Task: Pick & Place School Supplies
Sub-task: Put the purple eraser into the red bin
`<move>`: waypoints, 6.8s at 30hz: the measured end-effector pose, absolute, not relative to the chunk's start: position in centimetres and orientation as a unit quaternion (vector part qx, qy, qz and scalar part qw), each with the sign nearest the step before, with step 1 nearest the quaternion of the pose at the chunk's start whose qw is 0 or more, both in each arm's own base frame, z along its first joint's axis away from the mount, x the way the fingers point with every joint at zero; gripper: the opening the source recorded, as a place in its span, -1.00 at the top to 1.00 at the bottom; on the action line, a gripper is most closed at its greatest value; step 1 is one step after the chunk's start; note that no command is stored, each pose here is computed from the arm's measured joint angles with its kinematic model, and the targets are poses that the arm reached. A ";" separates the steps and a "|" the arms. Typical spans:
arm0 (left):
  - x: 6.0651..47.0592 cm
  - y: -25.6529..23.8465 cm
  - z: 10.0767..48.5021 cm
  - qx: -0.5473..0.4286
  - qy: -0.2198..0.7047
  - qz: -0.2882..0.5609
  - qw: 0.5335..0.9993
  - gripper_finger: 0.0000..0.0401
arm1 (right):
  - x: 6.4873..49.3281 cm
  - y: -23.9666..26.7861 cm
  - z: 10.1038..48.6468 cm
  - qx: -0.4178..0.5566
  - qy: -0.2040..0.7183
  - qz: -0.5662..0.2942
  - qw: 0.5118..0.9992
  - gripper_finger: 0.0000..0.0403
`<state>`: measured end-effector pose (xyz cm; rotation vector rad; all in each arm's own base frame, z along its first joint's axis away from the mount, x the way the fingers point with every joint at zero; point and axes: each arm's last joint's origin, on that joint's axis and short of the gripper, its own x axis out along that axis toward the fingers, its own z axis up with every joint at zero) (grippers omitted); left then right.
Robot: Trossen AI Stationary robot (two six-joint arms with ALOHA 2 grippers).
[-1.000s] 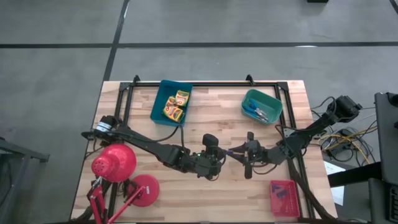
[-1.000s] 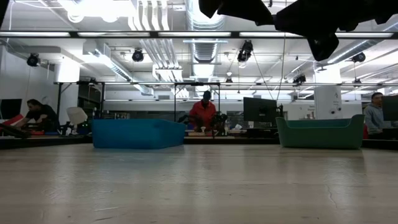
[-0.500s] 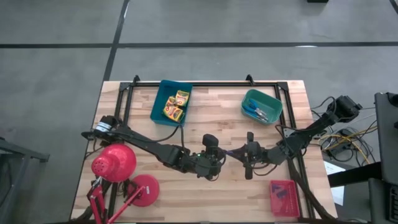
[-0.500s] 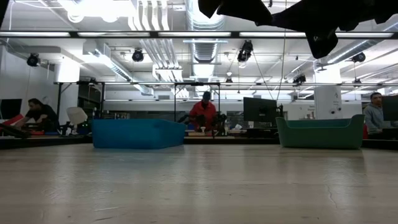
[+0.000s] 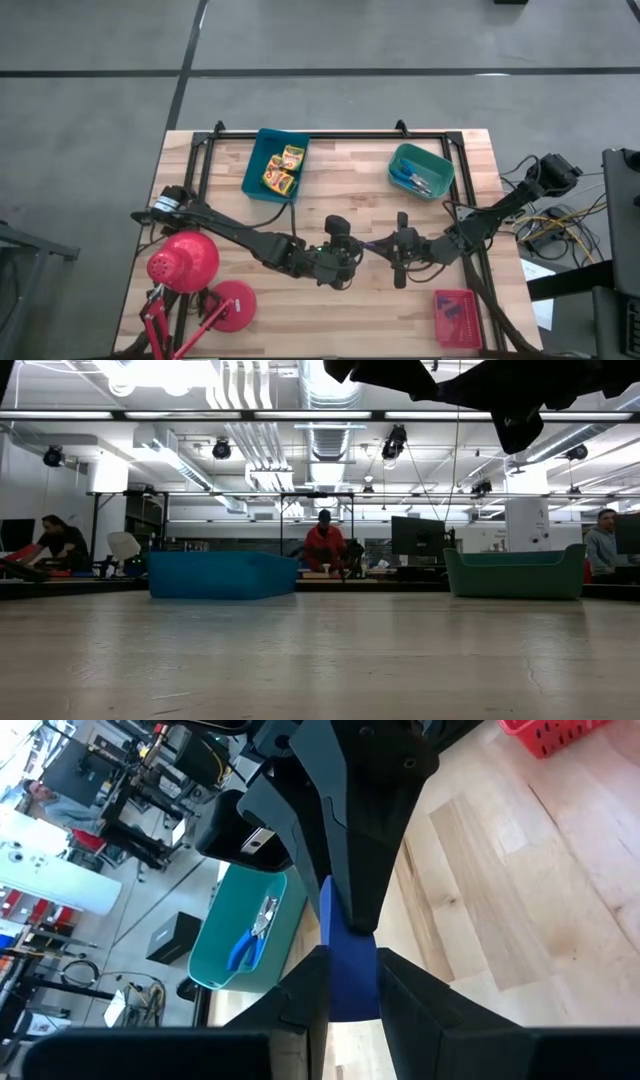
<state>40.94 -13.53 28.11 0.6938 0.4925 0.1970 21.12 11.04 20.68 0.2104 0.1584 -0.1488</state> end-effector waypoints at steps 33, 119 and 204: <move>40.9 -13.1 27.1 0.345 0.235 0.102 0.903 0.60 | 21.2 11.1 20.9 0.104 0.079 -0.075 0.989 0.89; 39.6 -15.7 27.1 0.481 0.255 0.127 0.829 -0.27 | 17.0 11.5 24.1 0.211 0.173 -0.041 0.961 0.89; 38.7 -15.5 32.4 0.539 0.213 0.095 0.810 -0.28 | 14.6 22.5 17.4 0.205 0.775 -0.175 0.571 0.89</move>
